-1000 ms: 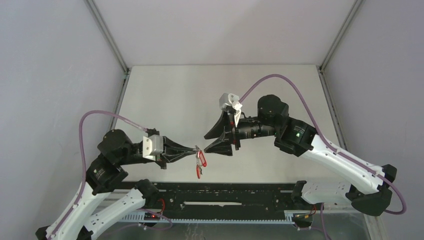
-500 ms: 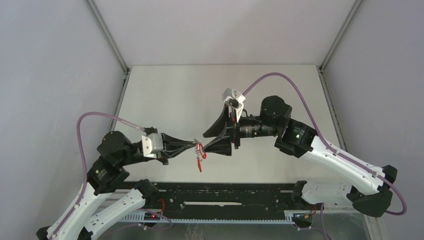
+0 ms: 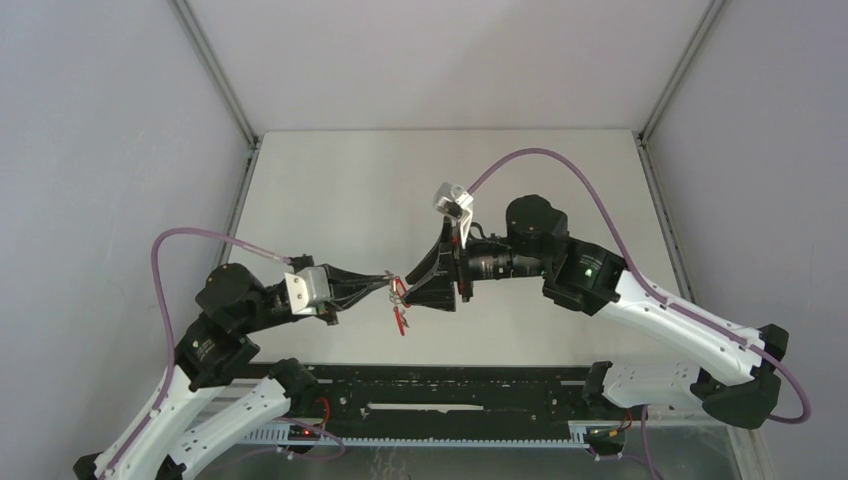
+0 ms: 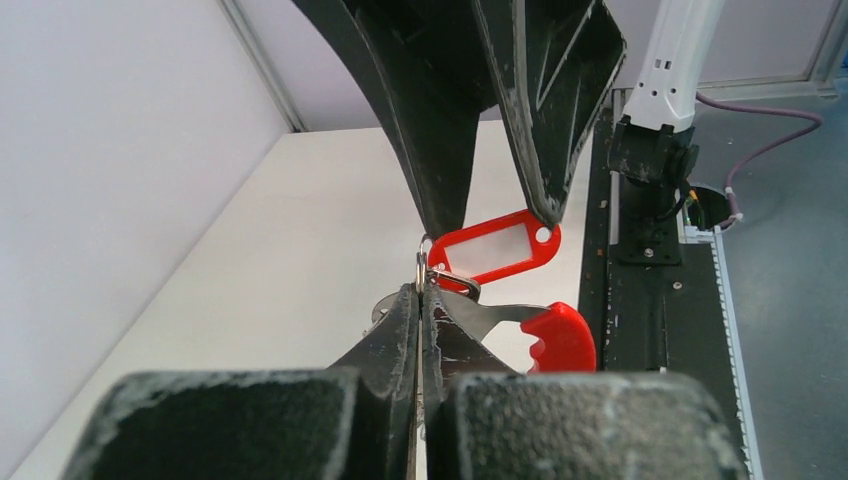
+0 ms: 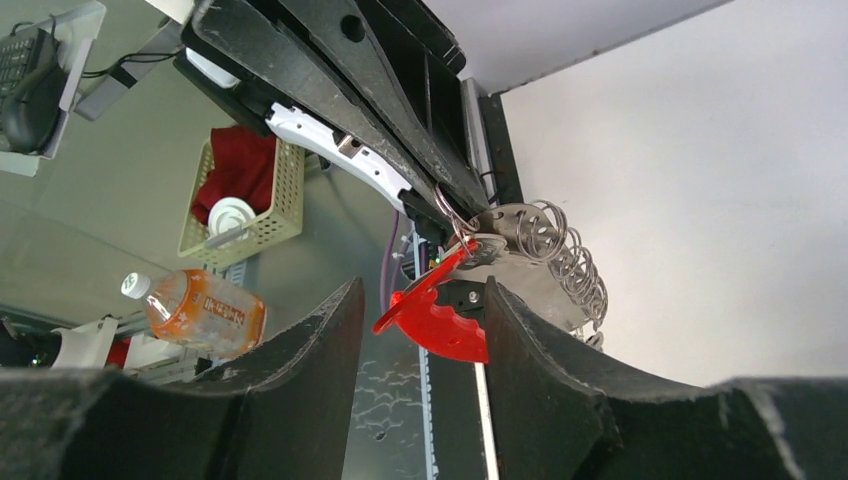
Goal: Put the keys on the keyring
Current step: Adjust the key on the keyring.
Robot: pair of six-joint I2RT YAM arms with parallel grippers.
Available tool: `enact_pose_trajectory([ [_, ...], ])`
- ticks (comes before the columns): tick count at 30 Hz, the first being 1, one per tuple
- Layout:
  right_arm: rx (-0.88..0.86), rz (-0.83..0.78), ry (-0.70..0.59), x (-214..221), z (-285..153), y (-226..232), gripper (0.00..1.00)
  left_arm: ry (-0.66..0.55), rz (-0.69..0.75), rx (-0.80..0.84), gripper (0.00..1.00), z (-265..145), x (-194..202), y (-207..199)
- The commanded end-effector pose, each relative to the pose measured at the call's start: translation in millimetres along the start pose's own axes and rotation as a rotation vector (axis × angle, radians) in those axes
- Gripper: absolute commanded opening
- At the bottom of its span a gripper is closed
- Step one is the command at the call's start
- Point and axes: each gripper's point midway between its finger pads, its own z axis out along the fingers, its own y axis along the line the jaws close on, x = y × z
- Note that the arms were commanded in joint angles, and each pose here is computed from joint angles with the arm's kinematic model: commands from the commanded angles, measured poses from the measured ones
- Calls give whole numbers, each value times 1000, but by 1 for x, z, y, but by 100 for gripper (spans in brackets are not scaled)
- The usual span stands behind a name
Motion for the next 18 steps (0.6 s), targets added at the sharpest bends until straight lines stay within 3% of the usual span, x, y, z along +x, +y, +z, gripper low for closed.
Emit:
enact_pose_trajectory([
  [1, 4, 4, 16, -5, 6, 5, 55, -34, 63, -34, 0, 1, -9, 9],
  [5, 33, 21, 38, 0, 10, 0, 48, -28, 95, -45, 0, 0, -6, 11],
  [13, 58, 15, 11, -7, 3, -4, 6, -34, 119, -23, 0, -3, -6, 6],
  [18, 42, 25, 34, -2, 0, -2, 0, -42, 120, -18, 0, -4, -7, 4],
])
